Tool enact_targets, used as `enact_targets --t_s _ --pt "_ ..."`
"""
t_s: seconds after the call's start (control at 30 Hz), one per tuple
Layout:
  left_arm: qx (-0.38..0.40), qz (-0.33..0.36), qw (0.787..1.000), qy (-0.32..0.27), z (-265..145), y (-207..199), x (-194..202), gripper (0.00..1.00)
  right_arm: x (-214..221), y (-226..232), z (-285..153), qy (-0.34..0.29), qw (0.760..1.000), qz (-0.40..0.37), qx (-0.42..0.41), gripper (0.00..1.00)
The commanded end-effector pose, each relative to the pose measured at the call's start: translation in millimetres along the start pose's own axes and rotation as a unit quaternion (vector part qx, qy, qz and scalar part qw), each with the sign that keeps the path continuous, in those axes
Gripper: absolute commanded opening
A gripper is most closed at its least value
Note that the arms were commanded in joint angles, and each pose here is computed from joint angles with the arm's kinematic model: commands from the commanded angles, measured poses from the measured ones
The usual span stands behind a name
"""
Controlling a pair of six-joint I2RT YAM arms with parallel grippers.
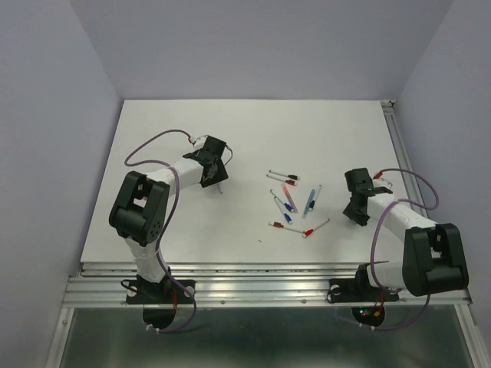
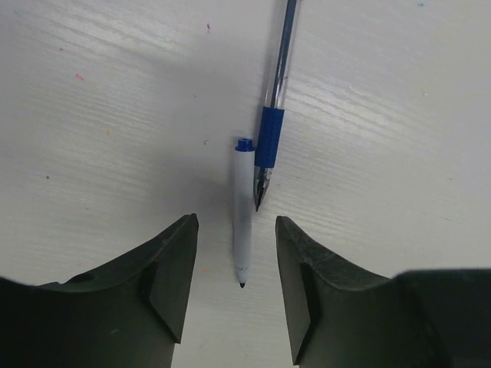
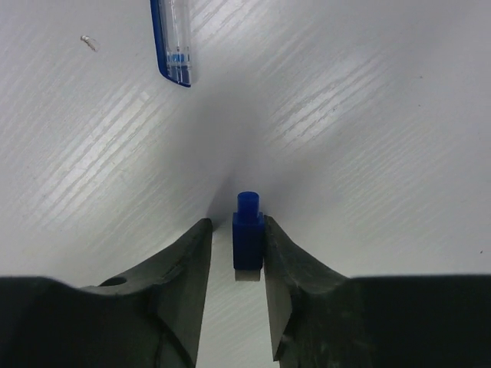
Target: Open the pen caps
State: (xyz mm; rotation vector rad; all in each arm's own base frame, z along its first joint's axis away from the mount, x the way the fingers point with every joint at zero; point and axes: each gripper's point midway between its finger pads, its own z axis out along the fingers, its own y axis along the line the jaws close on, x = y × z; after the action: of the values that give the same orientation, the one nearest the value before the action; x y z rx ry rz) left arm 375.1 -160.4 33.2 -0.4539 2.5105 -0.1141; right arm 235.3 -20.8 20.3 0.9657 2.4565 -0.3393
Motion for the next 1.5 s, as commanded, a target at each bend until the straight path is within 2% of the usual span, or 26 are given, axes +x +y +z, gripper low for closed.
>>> enact_targets --t_s 0.0,0.03,0.1,0.13,0.2,0.27,0.3,0.37,0.67,0.8,0.9,0.93,1.0,1.03,1.13,1.3,1.47 --pt "0.04 -0.003 0.999 -0.019 -27 -14 -18 0.6 -12 -2 -4 -0.022 1.0 0.017 0.004 0.43" --pt "0.048 -0.002 0.999 -0.018 -31 -16 -19 0.62 -12 -2 -5 -0.022 1.0 0.018 0.003 0.49" --pt "0.054 -0.001 0.998 -0.018 -34 -17 -19 0.64 -13 -2 -7 -0.023 1.0 0.02 0.0 0.52" --pt "0.06 -0.002 0.998 -0.02 -37 -18 -21 0.68 -13 -2 -9 -0.024 0.999 0.022 -0.003 0.59" --pt "0.071 0.002 0.997 -0.021 -41 -22 -22 0.75 -17 -1 -11 -0.029 0.999 0.021 -0.006 0.63" --pt "0.085 0.005 0.996 -0.021 -47 -28 -22 0.82 -19 3 -16 -0.031 0.999 0.007 -0.024 0.7" --pt "0.093 0.007 0.995 -0.023 -51 -31 -23 0.84 -18 10 -19 -0.024 0.999 0.006 -0.046 0.76" --pt "0.103 0.01 0.994 -0.026 -56 -36 -25 0.97 -18 16 -24 -0.022 0.997 0.003 -0.068 1.0" --pt "0.126 0.021 0.99 -0.056 -80 -46 -33 0.99 0 39 -52 -0.007 0.987 -0.012 -0.16 1.0" --pt "0.119 0.021 0.991 -0.064 -80 -43 -35 0.99 17 47 -64 0.002 0.985 0.044 -0.168 1.0" --pt "0.115 0.023 0.991 -0.063 -78 -40 -34 0.99 27 54 -73 0.013 0.979 0.073 -0.193 0.95" --pt "0.115 0.026 0.991 -0.062 -77 -40 -33 0.99 36 53 -71 0.026 0.978 0.071 -0.195 0.9" --pt "0.115 0.03 0.991 -0.061 -76 -41 -33 0.99 48 55 -66 0.048 0.977 0.072 -0.195 0.86" --pt "0.114 0.033 0.991 -0.058 -73 -41 -31 0.99 52 56 -64 0.054 0.977 0.07 -0.192 0.8" --pt "0.122 0.036 0.991 -0.05 -72 -45 -28 0.99 65 61 -55 0.077 0.979 0.057 -0.181 0.68" --pt "0.121 0.039 0.991 -0.045 -70 -43 -24 0.99 71 72 -48 0.09 0.98 0.041 -0.175 0.64" --pt "0.119 0.039 0.991 -0.043 -69 -40 -21 0.99 75 72 -42 0.102 0.983 0.02 -0.152 0.48"
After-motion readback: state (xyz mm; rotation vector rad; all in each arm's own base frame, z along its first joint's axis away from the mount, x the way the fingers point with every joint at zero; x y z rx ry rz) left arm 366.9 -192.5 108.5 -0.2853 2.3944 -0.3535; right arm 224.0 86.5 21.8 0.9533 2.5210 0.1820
